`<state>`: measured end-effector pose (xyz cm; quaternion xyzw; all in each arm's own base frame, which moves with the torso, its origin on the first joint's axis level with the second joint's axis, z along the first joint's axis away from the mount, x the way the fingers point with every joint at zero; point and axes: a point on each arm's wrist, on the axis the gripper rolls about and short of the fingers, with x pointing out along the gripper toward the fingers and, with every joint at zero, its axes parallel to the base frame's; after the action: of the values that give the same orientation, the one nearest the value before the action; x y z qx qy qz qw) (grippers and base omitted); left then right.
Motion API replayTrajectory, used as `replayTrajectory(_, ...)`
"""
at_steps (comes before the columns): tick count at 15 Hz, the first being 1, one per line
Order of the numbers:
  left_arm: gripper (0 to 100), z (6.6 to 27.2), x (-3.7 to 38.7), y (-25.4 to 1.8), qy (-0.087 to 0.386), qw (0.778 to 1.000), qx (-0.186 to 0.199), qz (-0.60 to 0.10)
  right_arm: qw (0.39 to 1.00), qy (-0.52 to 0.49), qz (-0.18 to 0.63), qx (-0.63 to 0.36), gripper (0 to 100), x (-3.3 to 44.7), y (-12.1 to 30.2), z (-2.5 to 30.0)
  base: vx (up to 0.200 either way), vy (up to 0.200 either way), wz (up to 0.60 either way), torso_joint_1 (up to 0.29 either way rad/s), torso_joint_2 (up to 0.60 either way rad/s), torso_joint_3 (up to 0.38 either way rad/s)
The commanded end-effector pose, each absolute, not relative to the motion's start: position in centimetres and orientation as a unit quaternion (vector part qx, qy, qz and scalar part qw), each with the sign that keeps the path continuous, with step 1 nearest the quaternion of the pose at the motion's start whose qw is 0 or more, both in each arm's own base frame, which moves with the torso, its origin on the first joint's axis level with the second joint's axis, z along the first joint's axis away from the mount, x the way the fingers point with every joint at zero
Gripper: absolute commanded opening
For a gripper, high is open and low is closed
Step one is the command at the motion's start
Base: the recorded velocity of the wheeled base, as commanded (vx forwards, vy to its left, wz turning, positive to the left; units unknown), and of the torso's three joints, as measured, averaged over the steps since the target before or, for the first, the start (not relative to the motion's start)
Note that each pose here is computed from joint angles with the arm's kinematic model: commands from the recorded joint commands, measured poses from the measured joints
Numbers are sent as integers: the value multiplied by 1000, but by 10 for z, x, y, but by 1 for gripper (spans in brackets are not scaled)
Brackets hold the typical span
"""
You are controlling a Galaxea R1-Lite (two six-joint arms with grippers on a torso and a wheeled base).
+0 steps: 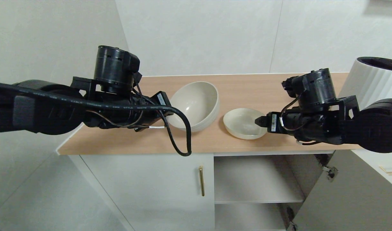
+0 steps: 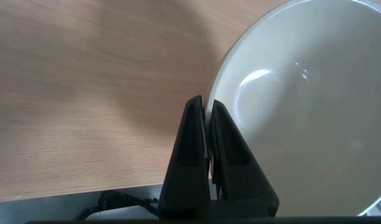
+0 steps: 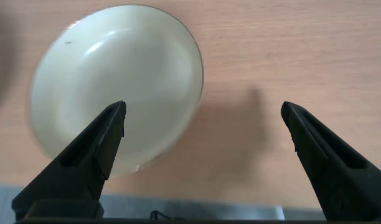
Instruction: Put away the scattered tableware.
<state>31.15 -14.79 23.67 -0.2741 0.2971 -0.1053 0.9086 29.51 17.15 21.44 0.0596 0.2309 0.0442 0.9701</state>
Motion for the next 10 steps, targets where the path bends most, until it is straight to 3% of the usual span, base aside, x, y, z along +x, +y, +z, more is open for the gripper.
replayTrajectory(1,0,239,310,-147,295,909,-275,-107,968,243,42,53,100,302,176,204,0,0,0,0,0,0)
replayTrajectory(8,0,238,311,-147,295,909,-275,-106,968,239,41,58,100,303,177,206,0,0,0,0,0,0)
replayTrajectory(9,0,239,310,-147,294,909,-275,-106,968,240,42,58,0,303,177,206,0,0,0,0,0,0)
replayTrajectory(10,0,239,310,-147,294,909,-275,-106,968,241,41,58,0,303,177,205,0,0,0,0,0,0)
